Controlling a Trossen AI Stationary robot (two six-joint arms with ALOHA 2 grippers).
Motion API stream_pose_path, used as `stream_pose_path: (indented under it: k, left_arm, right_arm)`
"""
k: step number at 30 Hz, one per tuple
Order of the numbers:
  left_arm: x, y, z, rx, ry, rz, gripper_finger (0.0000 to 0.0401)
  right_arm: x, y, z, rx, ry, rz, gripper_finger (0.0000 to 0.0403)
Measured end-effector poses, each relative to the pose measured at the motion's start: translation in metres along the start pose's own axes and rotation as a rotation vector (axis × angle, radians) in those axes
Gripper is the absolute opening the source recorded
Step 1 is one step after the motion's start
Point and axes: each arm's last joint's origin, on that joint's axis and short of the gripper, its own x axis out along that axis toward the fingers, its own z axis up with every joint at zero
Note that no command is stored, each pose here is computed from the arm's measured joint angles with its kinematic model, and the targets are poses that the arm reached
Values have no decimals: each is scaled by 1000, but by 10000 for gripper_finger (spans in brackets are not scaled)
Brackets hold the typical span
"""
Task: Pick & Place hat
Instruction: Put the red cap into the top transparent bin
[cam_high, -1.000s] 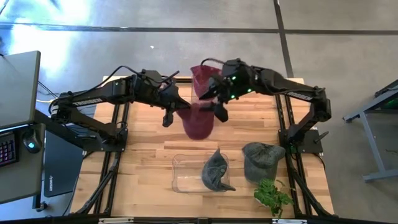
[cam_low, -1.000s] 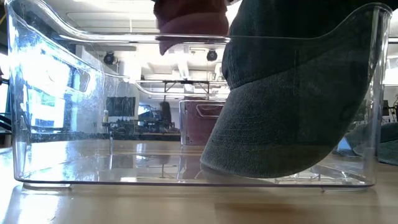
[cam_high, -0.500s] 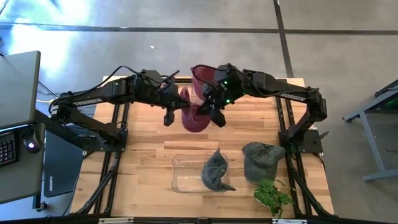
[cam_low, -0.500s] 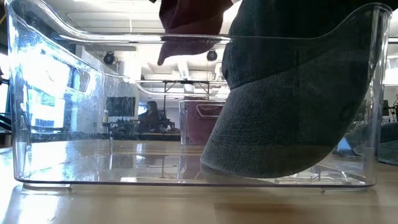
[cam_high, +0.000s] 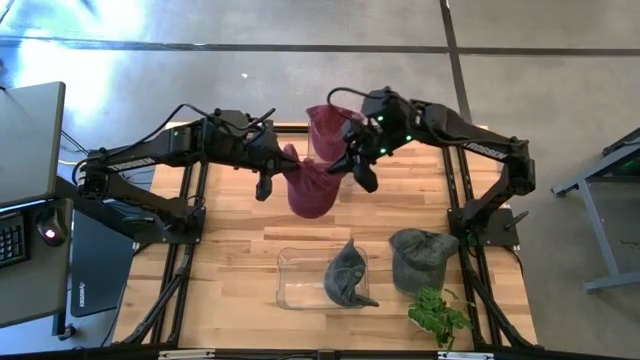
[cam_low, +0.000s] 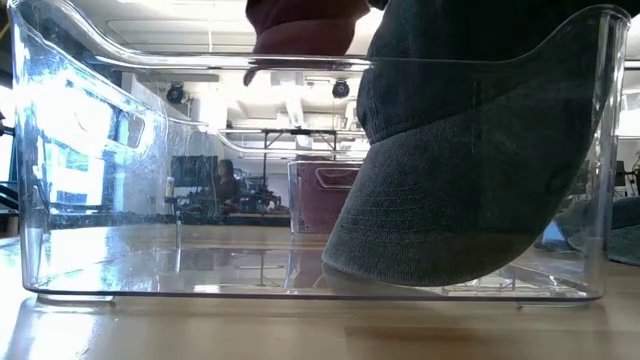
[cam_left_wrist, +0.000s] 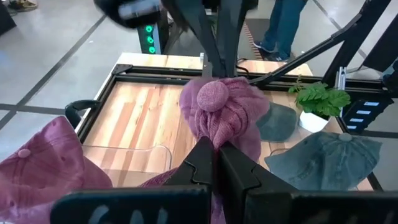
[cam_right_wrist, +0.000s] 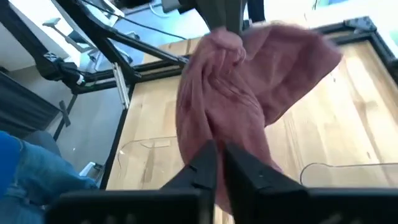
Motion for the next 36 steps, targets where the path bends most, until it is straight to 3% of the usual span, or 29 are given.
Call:
stream_pose_path:
  k: [8, 12, 17, 22, 24, 27, 31, 36]
  left_arm:
    - [0, 0, -2, 0, 21, -4, 1]
    - [0, 0, -2, 2, 21, 6, 1]
    - [0, 0, -2, 2, 22, 14, 1]
    - [1, 0, -2, 2, 24, 14, 1]
    - [-2, 0, -3, 2, 25, 14, 1]
    - [-7, 0, -2, 2, 17, 10, 1]
    - [-10, -2, -2, 3, 9, -21, 1]
    - [-12, -1, -1, 2, 5, -16, 1]
  right_arm:
    - [-9, -3, 2, -131, -24, -110, 177]
    - [15, -5, -2, -202, 31, -68, 201]
    - [38, -2, -7, -244, 78, 6, 159]
    - [38, 0, -14, -228, 145, 104, 37]
    - [33, -1, -19, -214, 186, 119, 12]
    - [24, 1, -21, -198, 207, 179, 22]
    - [18, -2, -19, -167, 169, 353, 6]
    - [11, -16, -15, -39, 153, 247, 34]
